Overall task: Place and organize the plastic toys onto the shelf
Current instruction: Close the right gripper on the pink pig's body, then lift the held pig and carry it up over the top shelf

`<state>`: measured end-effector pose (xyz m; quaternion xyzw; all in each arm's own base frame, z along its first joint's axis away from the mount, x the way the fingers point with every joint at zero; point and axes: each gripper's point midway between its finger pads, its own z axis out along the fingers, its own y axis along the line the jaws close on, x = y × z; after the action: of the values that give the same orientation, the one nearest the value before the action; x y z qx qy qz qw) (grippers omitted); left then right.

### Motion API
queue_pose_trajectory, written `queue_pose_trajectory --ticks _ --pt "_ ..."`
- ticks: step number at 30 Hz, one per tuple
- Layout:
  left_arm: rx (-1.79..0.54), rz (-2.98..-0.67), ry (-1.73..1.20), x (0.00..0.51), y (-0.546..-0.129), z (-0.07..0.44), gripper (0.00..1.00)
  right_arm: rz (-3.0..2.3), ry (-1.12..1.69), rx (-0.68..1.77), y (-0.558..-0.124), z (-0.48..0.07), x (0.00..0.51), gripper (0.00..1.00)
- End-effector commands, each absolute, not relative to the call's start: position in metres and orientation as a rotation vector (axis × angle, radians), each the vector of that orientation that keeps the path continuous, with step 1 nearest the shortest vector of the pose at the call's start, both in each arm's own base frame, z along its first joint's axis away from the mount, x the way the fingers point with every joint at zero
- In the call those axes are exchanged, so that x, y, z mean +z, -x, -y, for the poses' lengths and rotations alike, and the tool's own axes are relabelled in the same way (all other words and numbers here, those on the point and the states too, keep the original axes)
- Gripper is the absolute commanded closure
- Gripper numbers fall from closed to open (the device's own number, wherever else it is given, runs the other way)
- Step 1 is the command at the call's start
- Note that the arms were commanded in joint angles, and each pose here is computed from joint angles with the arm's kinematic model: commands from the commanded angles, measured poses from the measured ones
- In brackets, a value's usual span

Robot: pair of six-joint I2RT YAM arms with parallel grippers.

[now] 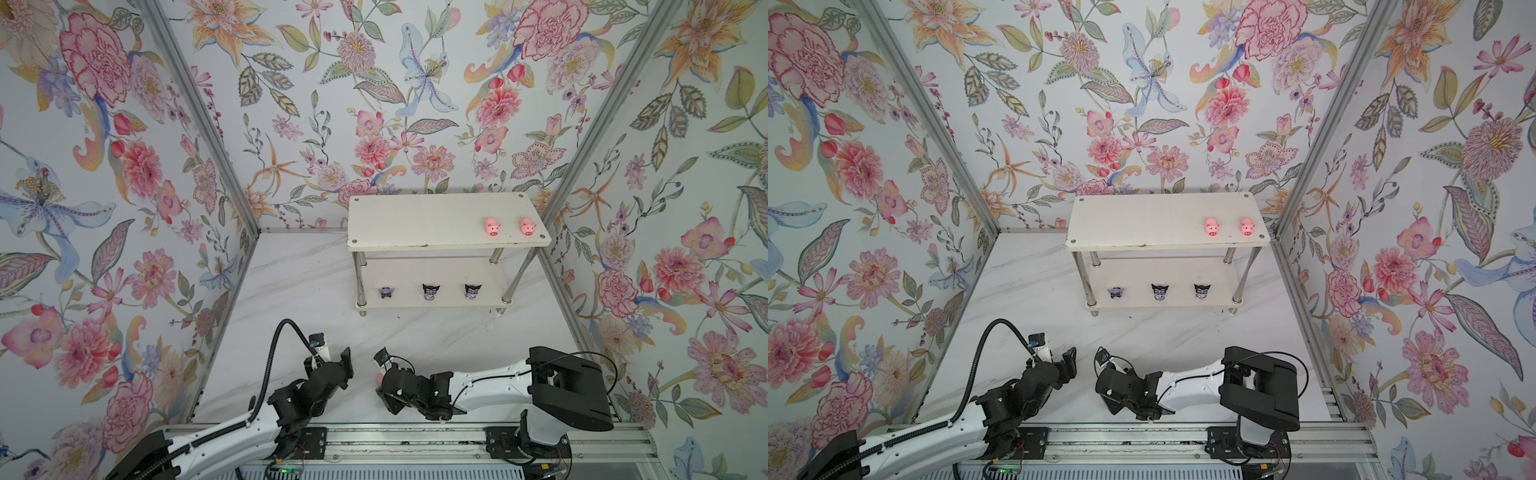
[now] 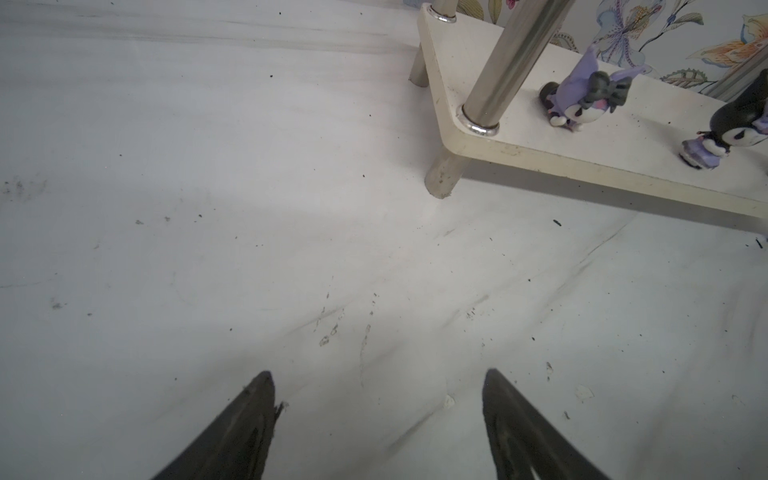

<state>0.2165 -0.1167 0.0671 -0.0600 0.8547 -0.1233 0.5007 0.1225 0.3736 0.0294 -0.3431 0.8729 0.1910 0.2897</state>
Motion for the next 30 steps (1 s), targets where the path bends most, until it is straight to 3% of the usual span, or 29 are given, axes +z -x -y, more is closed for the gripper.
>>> queue_pose_trajectory --ticks 1,9,14,22,30 --pt "-0.314 -2.022 0.149 0.081 -0.222 0.121 0.21 -2.284 0.914 0.488 -0.131 -0.383 0.036 0.52" --pt "-0.323 -2.023 0.147 0.075 -0.22 0.12 0.21 -2.329 0.87 0.512 -0.133 -0.375 0.027 0.57" --pt "-0.32 -2.009 0.149 0.077 -0.22 0.118 0.2 -2.426 0.754 0.673 -0.133 -0.371 0.015 0.78" --pt "-0.319 -2.002 0.13 0.078 -0.221 0.12 0.2 -2.483 0.65 0.688 -0.14 -0.359 0.022 0.86" --pt "-0.266 -1.967 0.049 0.088 -0.228 0.125 0.2 -2.484 0.51 0.505 -0.171 -0.313 0.08 0.87"
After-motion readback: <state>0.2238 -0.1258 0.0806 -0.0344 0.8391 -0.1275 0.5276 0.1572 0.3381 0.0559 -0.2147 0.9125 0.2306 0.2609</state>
